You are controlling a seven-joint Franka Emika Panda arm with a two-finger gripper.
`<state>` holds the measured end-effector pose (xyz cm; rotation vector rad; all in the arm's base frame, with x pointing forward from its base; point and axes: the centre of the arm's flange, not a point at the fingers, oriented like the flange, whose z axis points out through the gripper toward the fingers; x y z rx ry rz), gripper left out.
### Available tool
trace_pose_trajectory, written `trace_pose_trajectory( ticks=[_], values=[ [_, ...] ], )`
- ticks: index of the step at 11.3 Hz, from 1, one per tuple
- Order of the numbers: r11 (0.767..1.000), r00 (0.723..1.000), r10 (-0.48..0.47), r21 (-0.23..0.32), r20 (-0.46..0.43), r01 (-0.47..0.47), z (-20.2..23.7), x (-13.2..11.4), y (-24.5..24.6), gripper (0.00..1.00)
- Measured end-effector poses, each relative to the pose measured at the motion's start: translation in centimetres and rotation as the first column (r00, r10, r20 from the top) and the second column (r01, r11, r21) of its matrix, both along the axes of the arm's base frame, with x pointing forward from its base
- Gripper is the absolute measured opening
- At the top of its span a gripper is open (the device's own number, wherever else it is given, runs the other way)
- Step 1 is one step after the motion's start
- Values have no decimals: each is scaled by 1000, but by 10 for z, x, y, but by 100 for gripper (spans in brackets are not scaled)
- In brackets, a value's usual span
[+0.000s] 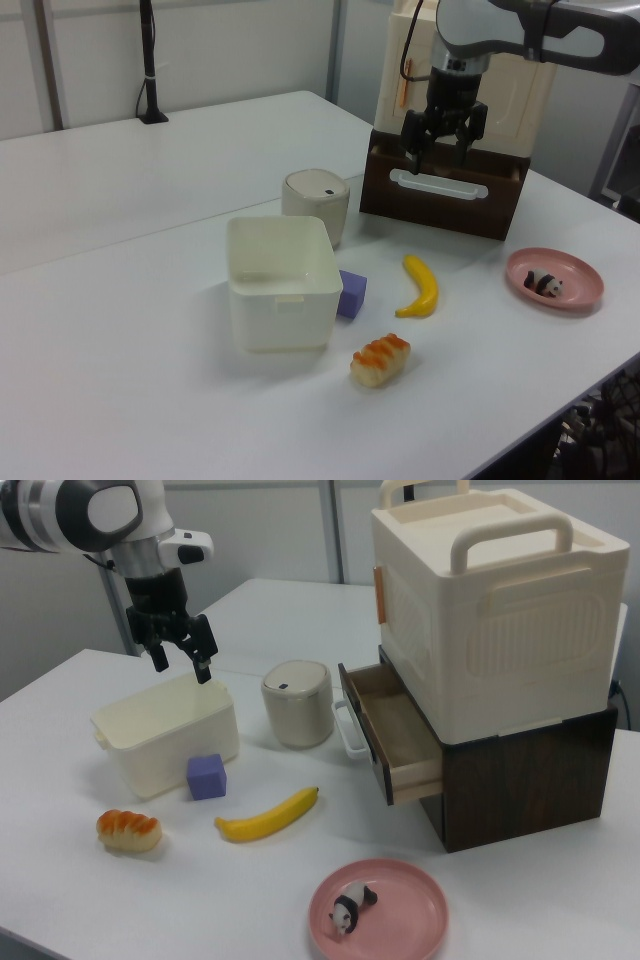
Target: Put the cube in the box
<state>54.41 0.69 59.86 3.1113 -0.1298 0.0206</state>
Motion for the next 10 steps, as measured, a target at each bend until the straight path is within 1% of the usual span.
trace_pose_trajectory(
  ticks=[1, 3, 4, 7, 10],
  values=[
    [1000, 1000, 0, 0, 0, 0, 0, 0, 0, 100],
    [998, 1000, 13, 57, 6, -14, 4, -2, -13, 100],
    [998, 1000, 17, 67, 9, -17, 6, -3, -20, 100],
    [997, 1000, 30, 69, 5, -30, 6, -4, -17, 100],
    [997, 999, 33, 71, -25, -31, 4, -8, -16, 100]
  ],
)
